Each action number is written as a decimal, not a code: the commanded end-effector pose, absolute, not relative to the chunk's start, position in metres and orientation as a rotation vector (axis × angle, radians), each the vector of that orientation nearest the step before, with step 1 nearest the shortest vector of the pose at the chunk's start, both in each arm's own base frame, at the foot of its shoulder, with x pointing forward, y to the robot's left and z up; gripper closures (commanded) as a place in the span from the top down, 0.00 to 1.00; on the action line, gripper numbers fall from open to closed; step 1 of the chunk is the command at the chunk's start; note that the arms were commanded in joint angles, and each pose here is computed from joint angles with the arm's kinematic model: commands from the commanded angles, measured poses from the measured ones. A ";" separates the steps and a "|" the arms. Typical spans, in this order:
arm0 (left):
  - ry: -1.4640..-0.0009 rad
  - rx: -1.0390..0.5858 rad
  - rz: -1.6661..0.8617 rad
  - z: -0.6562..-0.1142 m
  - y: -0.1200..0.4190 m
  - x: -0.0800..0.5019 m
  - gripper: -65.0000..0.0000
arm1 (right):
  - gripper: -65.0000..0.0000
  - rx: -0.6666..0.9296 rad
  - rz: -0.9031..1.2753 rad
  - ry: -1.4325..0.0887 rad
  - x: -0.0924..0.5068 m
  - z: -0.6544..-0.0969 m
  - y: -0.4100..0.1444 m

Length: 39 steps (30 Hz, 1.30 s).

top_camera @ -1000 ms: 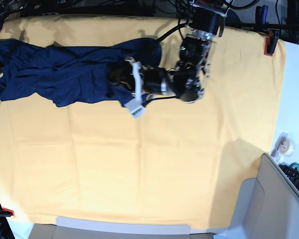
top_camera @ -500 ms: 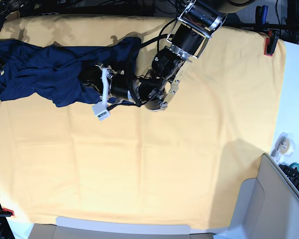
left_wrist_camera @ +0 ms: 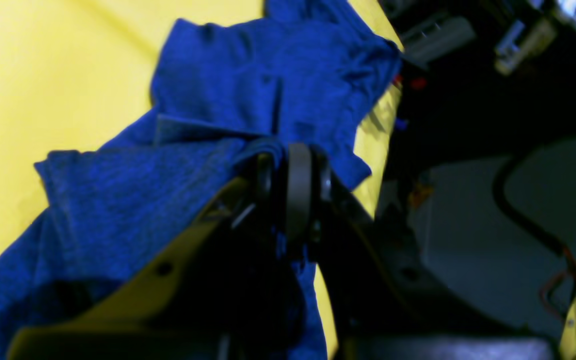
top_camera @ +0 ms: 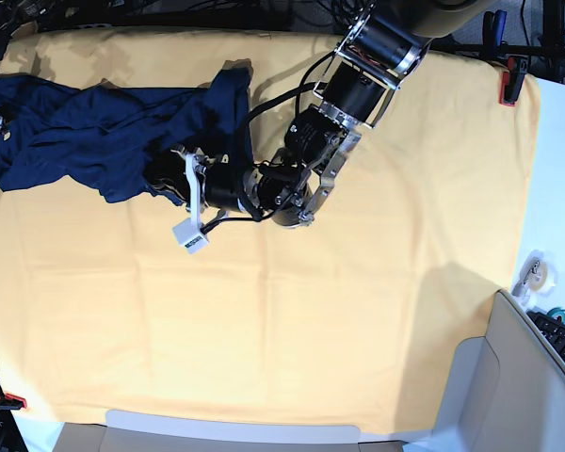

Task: Fold the T-shirt properly
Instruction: 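Carry the grasped end with the left gripper toward the right gripper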

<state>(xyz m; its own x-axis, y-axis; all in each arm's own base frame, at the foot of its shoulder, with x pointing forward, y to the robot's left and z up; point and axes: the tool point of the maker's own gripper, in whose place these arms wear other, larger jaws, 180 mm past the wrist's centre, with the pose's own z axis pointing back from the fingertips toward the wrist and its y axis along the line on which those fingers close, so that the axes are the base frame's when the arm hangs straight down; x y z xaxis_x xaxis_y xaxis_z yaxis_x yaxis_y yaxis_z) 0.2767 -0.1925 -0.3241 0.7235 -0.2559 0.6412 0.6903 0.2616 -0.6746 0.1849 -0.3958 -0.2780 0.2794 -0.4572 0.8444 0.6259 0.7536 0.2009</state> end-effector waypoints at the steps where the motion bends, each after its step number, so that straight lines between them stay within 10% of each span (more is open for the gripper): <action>1: -0.499 -1.198 -0.710 -0.299 -0.210 0.276 0.00 | 0.60 -0.197 -0.719 -1.109 0.189 -0.266 -0.398; 16: -0.491 -1.217 -0.784 -0.301 -0.231 0.251 0.02 | 0.60 -0.181 -0.735 -1.099 0.187 -0.273 -0.392; 23: -0.449 -1.289 -0.754 -0.295 -0.235 0.238 0.39 | 0.60 -0.174 -0.745 -1.086 0.186 -0.278 -0.394; 30: -0.543 -1.522 -0.667 -0.222 -0.228 0.247 0.29 | 0.60 -0.161 -0.765 -1.056 0.184 -0.291 -0.397; 35: -0.573 -1.288 -0.550 -0.245 -0.164 0.287 0.00 | 0.60 -0.158 -0.770 -1.050 0.183 -0.293 -0.396; 39: -0.532 -1.147 -0.535 -0.286 -0.136 0.286 0.00 | 0.60 -0.158 -0.771 -1.048 0.183 -0.294 -0.397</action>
